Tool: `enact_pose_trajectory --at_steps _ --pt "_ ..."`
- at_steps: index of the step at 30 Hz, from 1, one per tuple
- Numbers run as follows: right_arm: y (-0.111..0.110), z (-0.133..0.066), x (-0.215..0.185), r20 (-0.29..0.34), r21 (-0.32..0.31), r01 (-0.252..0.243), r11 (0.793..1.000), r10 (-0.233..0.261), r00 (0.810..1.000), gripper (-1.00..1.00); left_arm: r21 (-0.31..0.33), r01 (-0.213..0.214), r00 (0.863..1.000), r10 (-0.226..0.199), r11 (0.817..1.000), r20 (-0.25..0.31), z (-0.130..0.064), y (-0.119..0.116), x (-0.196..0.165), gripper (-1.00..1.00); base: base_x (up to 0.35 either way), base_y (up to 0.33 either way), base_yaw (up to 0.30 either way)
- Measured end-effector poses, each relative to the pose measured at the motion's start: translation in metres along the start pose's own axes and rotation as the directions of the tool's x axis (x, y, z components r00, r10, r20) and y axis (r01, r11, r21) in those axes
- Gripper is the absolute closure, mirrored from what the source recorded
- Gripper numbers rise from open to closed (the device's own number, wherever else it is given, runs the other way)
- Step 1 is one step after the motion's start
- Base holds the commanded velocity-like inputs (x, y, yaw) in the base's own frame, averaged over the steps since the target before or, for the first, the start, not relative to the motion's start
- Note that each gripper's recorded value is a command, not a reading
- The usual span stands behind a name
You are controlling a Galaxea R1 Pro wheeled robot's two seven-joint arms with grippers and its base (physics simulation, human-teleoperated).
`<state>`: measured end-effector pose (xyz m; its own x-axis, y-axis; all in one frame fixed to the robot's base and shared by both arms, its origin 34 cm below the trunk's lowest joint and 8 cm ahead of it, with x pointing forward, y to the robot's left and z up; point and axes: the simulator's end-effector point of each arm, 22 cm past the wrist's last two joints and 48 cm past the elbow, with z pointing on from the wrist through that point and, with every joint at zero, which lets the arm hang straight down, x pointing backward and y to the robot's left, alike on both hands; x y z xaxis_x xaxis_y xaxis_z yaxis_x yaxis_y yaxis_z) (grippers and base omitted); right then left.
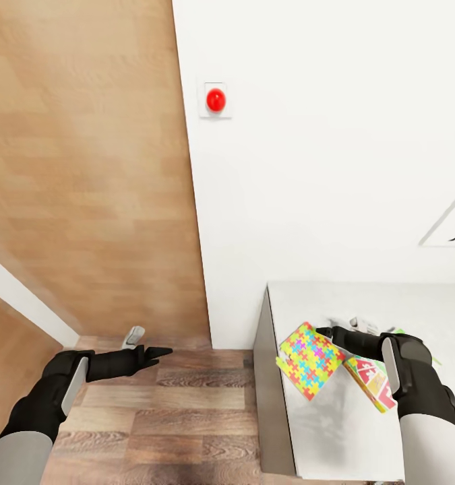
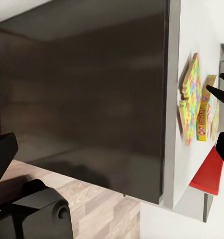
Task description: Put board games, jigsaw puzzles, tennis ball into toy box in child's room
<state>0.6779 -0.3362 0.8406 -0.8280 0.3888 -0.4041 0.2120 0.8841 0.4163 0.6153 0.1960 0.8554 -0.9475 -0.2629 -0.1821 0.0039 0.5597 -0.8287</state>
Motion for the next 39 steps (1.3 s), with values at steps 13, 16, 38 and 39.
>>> enact_pose_trajectory --at_steps 13,16,38,39 --pt "-0.001 0.002 0.002 -0.003 0.001 -0.001 1.000 0.001 1.000 -1.00 -0.001 0.004 1.000 -0.004 1.000 -0.002 0.001 0.002 0.001 -1.00 0.000 0.000 0.000" --pt "-0.001 0.002 0.002 -0.004 0.001 -0.001 1.000 0.001 1.000 -1.00 -0.002 0.004 1.000 -0.004 1.000 -0.003 0.001 0.002 0.001 -1.00 0.000 0.000 0.000" --pt "-0.009 0.014 0.015 -0.035 0.013 -0.011 1.000 0.011 0.999 -1.00 -0.009 0.028 0.999 -0.028 1.000 -0.019 0.008 0.014 0.008 -1.00 0.000 0.000 0.000" --pt "-0.009 0.015 0.015 -0.036 0.013 -0.011 1.000 0.011 0.999 -1.00 -0.009 0.028 0.999 -0.029 1.000 -0.020 0.008 0.015 0.009 -1.00 0.000 0.000 0.000"
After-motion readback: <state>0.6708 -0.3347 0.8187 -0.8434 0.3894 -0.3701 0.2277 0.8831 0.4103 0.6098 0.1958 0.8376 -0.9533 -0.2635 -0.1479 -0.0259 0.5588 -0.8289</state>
